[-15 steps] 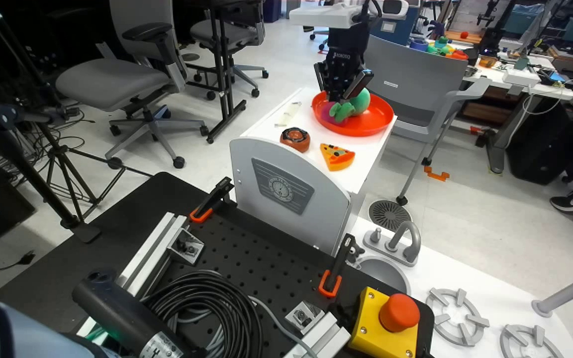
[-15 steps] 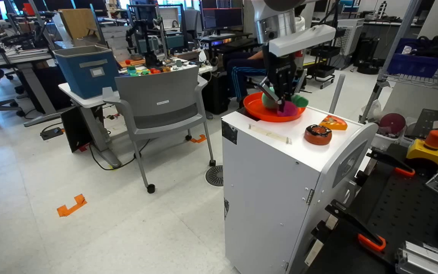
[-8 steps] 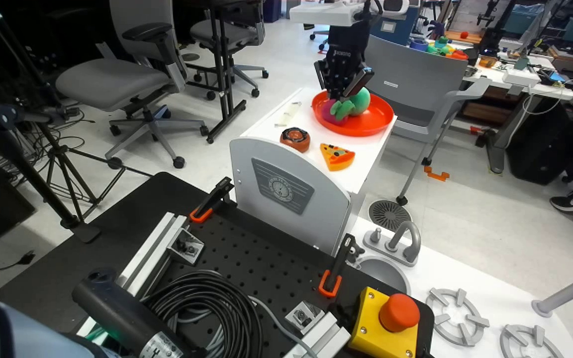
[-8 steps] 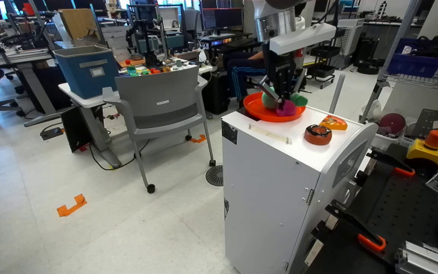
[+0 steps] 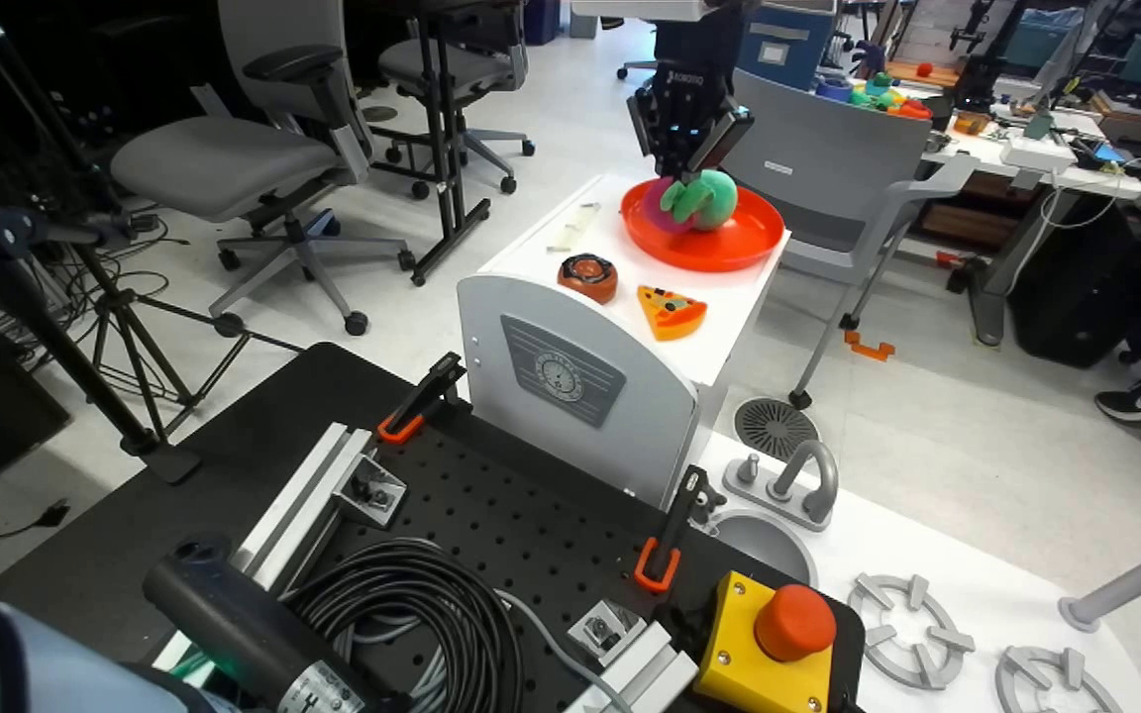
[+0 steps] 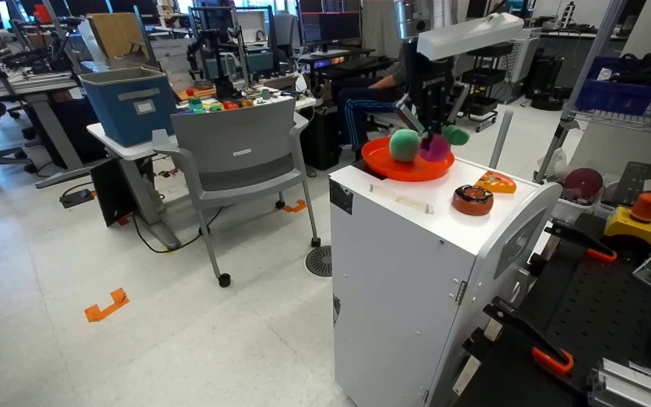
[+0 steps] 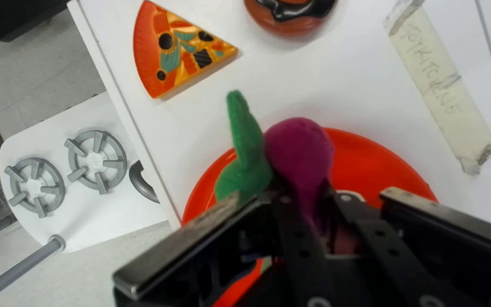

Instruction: Remove the beetroot plushie from the orange plate

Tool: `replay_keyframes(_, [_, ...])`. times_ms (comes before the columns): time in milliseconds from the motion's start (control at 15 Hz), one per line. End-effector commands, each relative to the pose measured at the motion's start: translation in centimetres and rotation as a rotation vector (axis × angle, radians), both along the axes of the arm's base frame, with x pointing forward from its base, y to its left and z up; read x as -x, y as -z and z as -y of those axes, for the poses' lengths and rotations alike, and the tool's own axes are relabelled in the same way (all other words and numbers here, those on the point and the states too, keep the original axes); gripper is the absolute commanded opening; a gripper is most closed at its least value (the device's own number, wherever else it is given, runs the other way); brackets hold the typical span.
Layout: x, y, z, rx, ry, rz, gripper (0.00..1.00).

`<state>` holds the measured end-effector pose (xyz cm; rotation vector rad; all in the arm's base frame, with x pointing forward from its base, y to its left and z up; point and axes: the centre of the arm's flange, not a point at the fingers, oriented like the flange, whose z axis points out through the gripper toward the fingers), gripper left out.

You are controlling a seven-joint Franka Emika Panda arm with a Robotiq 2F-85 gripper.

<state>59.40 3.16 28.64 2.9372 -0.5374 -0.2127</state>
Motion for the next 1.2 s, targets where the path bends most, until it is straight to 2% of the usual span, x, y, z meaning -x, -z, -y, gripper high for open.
replay_keyframes(0, [3.0, -1.7, 0.8, 0.025, 0.026, 0.023, 0.03])
replay_keyframes(600, [5.4, -3.2, 4.1, 0.02, 0.164, 0.031, 0.03])
replay_keyframes(1133, [7.2, -3.3, 10.8, -0.065, 0.37, 0.022, 0.03])
